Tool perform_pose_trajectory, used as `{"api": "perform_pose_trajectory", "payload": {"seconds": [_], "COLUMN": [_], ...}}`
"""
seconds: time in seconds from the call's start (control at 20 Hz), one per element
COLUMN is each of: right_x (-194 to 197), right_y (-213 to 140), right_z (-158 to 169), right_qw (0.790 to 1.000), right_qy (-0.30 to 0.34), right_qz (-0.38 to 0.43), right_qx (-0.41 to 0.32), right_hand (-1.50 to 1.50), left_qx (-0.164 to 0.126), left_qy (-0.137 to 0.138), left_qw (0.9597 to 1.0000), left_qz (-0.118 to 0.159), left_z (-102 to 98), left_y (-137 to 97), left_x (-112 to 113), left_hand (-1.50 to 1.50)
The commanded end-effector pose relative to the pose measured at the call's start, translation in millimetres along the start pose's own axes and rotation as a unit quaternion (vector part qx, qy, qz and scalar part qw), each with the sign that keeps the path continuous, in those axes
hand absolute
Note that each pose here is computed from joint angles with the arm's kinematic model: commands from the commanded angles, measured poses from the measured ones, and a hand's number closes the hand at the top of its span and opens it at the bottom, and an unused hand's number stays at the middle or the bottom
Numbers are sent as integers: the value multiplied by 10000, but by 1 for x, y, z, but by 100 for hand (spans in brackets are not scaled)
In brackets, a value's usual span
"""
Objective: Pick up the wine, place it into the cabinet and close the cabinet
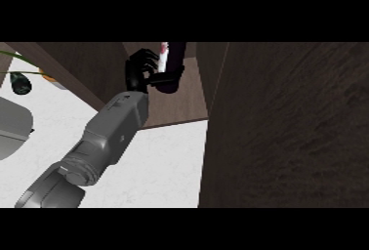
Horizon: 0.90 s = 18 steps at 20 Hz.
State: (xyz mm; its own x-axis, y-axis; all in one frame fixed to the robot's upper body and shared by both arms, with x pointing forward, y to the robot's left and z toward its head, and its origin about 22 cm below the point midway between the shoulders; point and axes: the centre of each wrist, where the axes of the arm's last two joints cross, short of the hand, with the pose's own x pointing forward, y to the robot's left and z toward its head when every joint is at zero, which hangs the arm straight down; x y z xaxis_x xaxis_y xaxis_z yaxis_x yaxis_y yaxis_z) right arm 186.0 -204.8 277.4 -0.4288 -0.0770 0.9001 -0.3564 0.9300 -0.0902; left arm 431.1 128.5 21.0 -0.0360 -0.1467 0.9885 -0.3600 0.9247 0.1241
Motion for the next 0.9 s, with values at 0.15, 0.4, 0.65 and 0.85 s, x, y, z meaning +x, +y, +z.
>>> {"api": "perform_pose_trajectory", "payload": {"seconds": [0.15, 0.4, 0.65, 0.85], "right_x": [3, 5, 3, 4], "right_y": [2, 3, 4, 5], "right_z": [4, 7, 5, 6], "right_qw": [9999, 9998, 9996, 9997], "right_qy": [-104, -128, -128, -195], "right_qz": [24, -92, 56, -2], "right_qx": [136, 147, 240, 177], "right_hand": [-150, -150, -150, -150], "left_qx": [419, 578, 719, 351], "left_qy": [-371, -174, -201, -113], "left_qw": [9941, 9893, 9837, 9884], "left_qz": [-929, -1329, -1635, -1474], "left_z": [-8, -8, -11, -8], "left_y": [13, 40, 43, 47], "left_x": [0, -24, -22, -29], "left_hand": [150, 150, 150, -150]}}
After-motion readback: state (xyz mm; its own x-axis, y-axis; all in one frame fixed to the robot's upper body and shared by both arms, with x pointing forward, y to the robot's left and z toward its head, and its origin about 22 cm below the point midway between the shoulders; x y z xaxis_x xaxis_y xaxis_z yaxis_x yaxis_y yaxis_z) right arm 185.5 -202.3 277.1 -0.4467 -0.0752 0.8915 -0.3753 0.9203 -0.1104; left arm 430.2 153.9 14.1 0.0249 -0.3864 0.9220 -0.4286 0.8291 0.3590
